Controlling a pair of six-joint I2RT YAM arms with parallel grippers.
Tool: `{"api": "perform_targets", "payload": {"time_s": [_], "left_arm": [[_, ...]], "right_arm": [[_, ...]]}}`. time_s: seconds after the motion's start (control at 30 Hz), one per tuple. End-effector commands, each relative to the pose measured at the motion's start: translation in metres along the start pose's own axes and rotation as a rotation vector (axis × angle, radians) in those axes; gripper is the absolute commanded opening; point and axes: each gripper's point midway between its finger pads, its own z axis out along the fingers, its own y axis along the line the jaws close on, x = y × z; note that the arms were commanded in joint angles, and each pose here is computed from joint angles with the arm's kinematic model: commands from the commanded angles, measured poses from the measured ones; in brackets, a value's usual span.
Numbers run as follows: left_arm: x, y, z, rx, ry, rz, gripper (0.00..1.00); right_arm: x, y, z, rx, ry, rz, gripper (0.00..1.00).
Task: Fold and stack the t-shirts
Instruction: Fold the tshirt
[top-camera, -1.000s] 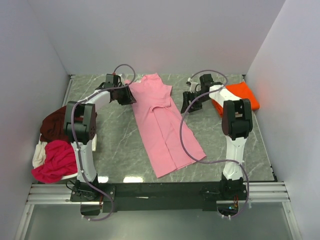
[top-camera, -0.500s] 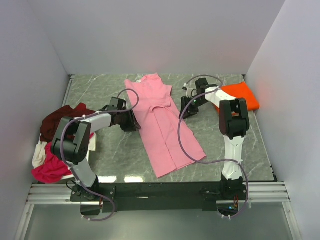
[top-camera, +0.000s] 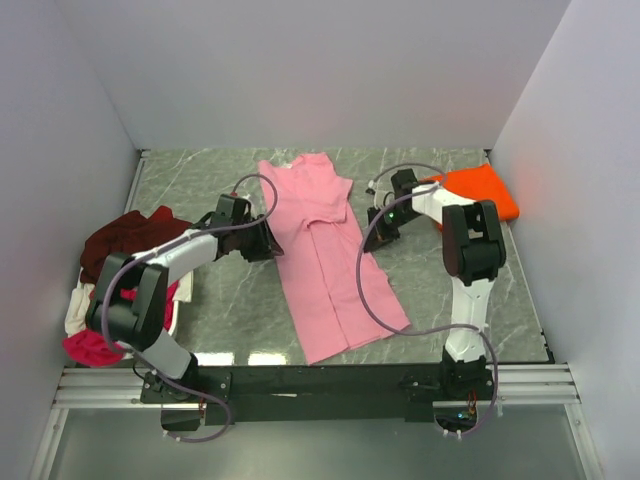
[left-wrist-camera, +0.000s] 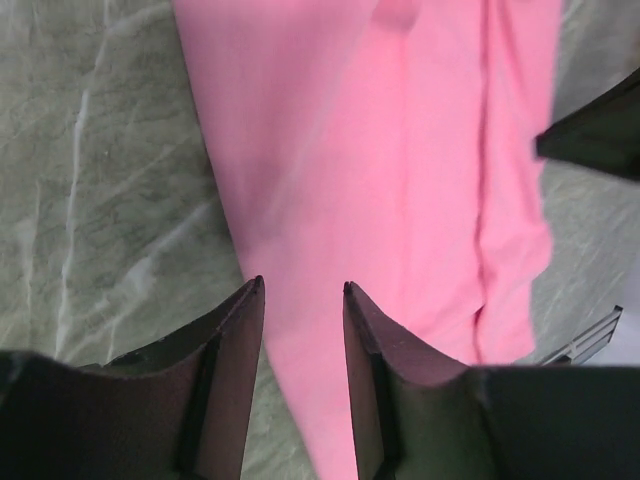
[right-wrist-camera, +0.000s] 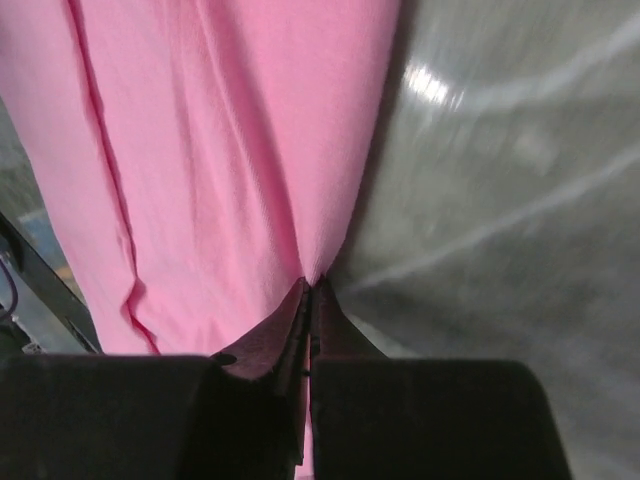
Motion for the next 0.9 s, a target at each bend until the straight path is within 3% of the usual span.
{"api": "perform_targets", "payload": {"time_s": [0.0, 0.1, 0.13, 0.17, 0.23, 0.27, 0.37, 0.47, 0.63, 0.87], "left_arm": [[-0.008, -0.017, -0.021, 0.054, -0.062, 0.057, 0.43], [-0.003, -0.024, -0.025, 0.088, -0.056, 0.087, 0.43], [-0.002, -0.026, -0.026, 0.094, -0.056, 0.100, 0.43], [0.000, -0.028, -0.027, 0.101, -0.056, 0.113, 0.43], [-0.003, -0.032, -0.031, 0.116, -0.076, 0.143, 0.43], [-0.005, -0.033, -0.033, 0.117, -0.088, 0.151, 0.43], [-0.015, -0.042, -0.043, 0.129, -0.130, 0.185, 0.43], [-0.026, -0.050, -0.058, 0.134, -0.185, 0.226, 0.43], [-0.050, -0.055, -0.090, 0.087, -0.315, 0.301, 0.45], [-0.068, -0.065, -0.137, 0.113, -0.469, 0.316, 0.50]], "right_arm": [[0.045, -0.011, -0.009, 0.092, 0.070, 0.000, 0.01], [0.064, -0.002, -0.021, 0.081, 0.067, -0.007, 0.04], [0.067, -0.002, -0.024, 0.082, 0.063, -0.013, 0.11], [0.070, -0.003, -0.026, 0.091, 0.059, -0.017, 0.28], [0.058, -0.006, -0.040, 0.112, 0.002, -0.030, 0.44], [0.048, -0.009, -0.045, 0.119, -0.033, -0.026, 0.63], [-0.004, -0.007, -0.068, 0.080, -0.153, -0.044, 0.83], [-0.051, -0.006, -0.076, -0.024, -0.251, 0.031, 0.85], [-0.098, -0.010, -0.059, -0.145, -0.307, 0.196, 0.86], [-0.155, -0.042, -0.054, -0.038, -0.457, 0.388, 0.79]]}}
